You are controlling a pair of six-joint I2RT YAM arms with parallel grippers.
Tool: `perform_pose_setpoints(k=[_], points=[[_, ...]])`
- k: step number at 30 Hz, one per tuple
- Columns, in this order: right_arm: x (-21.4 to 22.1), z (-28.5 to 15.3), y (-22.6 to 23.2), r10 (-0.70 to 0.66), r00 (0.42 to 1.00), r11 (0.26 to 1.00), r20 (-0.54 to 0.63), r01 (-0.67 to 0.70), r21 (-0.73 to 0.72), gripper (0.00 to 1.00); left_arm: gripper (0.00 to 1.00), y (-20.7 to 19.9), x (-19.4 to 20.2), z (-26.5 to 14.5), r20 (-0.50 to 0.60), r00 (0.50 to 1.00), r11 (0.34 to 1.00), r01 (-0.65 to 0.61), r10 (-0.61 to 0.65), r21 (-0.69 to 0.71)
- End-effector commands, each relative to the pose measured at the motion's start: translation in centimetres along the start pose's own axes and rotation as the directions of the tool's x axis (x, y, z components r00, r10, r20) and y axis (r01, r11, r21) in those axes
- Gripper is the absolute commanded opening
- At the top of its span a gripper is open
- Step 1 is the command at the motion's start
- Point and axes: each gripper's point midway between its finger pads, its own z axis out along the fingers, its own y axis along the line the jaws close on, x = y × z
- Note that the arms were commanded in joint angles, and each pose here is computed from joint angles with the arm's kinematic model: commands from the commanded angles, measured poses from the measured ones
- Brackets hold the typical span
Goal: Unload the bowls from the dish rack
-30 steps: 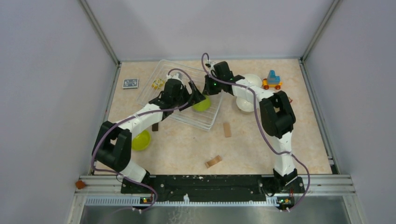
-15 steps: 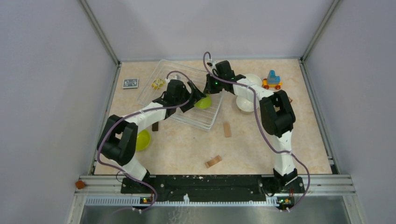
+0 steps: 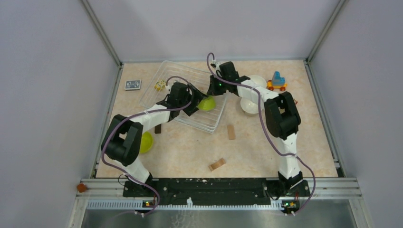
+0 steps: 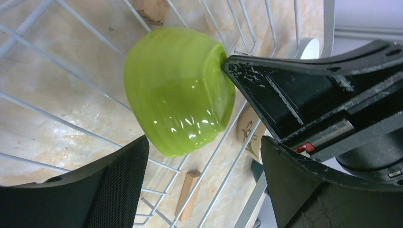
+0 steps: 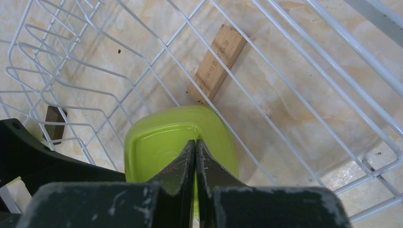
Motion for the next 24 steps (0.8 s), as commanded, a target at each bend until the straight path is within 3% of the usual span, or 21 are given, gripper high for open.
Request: perform_pose_setpoints(k=[1, 7, 13, 24], points=[[3.4, 1.2, -1.1, 0.012, 0.994, 1.0, -0.108, -0.011, 0.015, 0.0, 0.9, -0.3, -1.4, 0.2, 0.064, 0.992, 0.994, 0.104, -0.106, 0.03], [3.3, 1.2, -1.1, 0.01, 0.994, 1.0, -0.107, -0.009, 0.011, 0.0, 0.91, 0.4, -1.4, 0.8, 0.041, 0.983, 0.983, 0.181, -0.182, 0.018], [3.2, 1.1, -0.9, 0.008, 0.995, 1.0, -0.103, -0.008, 0.004, 0.0, 0.91, 0.3, -1.6, 1.8, 0.035, 0.984, 0.984, 0.174, -0.175, 0.022], [2.8, 0.7, -1.3, 0.012, 0.995, 1.0, -0.102, -0.012, 0.006, 0.0, 0.69, -0.5, -2.0, 3.6, 0.036, 0.983, 0.982, 0.179, -0.181, 0.055]])
